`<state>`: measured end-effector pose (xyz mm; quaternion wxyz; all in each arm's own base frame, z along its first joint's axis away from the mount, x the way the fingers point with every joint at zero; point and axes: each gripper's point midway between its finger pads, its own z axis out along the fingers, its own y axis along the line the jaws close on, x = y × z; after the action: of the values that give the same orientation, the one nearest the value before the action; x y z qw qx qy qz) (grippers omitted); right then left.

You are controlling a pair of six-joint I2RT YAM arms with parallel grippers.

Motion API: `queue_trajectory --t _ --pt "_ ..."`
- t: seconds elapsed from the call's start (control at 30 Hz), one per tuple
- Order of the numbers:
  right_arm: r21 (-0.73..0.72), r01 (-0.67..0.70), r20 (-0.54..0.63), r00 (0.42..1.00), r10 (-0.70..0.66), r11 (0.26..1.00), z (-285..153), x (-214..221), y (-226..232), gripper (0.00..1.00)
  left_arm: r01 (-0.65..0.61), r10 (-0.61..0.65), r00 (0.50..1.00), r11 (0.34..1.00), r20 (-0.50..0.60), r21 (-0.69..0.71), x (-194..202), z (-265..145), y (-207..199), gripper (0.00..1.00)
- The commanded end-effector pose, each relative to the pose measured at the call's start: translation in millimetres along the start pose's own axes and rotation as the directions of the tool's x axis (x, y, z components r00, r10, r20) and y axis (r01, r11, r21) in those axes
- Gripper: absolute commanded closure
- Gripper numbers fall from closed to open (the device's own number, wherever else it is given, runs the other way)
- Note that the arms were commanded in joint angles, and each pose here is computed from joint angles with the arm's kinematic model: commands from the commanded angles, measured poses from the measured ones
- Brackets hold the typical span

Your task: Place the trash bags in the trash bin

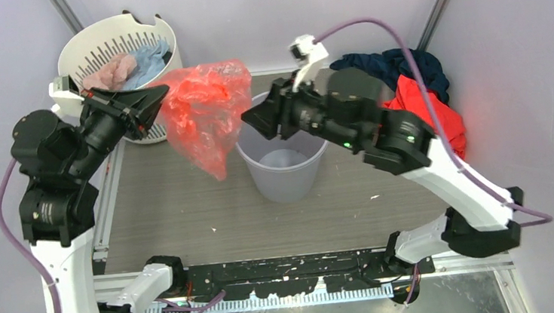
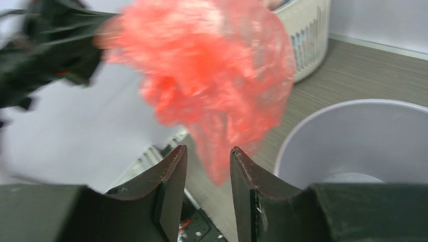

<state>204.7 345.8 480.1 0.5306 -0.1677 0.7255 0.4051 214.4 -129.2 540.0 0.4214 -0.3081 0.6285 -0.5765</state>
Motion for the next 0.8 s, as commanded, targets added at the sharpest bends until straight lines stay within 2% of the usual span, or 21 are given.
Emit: queue_trajectory --t 0.0,0.17,0.3,0.4,0.53,0.77 --pt "-0.180 -0.070 -0.032 0.997 0.065 0.981 -44 -7 39 0.58 -0.001 0.003 1.000 0.992 -0.018 0.124 -2 8 -29 1.00" --pt "-0.364 -0.089 -0.132 0.990 0.044 0.927 -46 17 94 0.57 0.000 0.001 1.000 0.992 -0.005 0.127 -5 11 -32 1.00" --pt "-0.366 -0.077 -0.169 0.986 0.015 0.927 -23 39 117 0.57 0.008 -0.006 1.000 0.989 -0.015 0.147 -4 8 -40 1.00" --pt "-0.296 -0.048 -0.140 0.990 0.007 0.954 4 47 111 0.56 0.021 -0.016 0.999 0.986 -0.030 0.167 -1 3 -47 1.00" --pt "-0.196 0.023 -0.075 0.996 -0.038 0.980 32 50 94 0.49 0.035 -0.026 0.998 0.982 -0.050 0.187 4 -4 -54 1.00" --pt "-0.117 0.097 0.097 0.992 -0.086 0.988 45 29 78 0.46 0.059 -0.044 0.996 0.978 -0.076 0.201 10 -13 -55 1.00"
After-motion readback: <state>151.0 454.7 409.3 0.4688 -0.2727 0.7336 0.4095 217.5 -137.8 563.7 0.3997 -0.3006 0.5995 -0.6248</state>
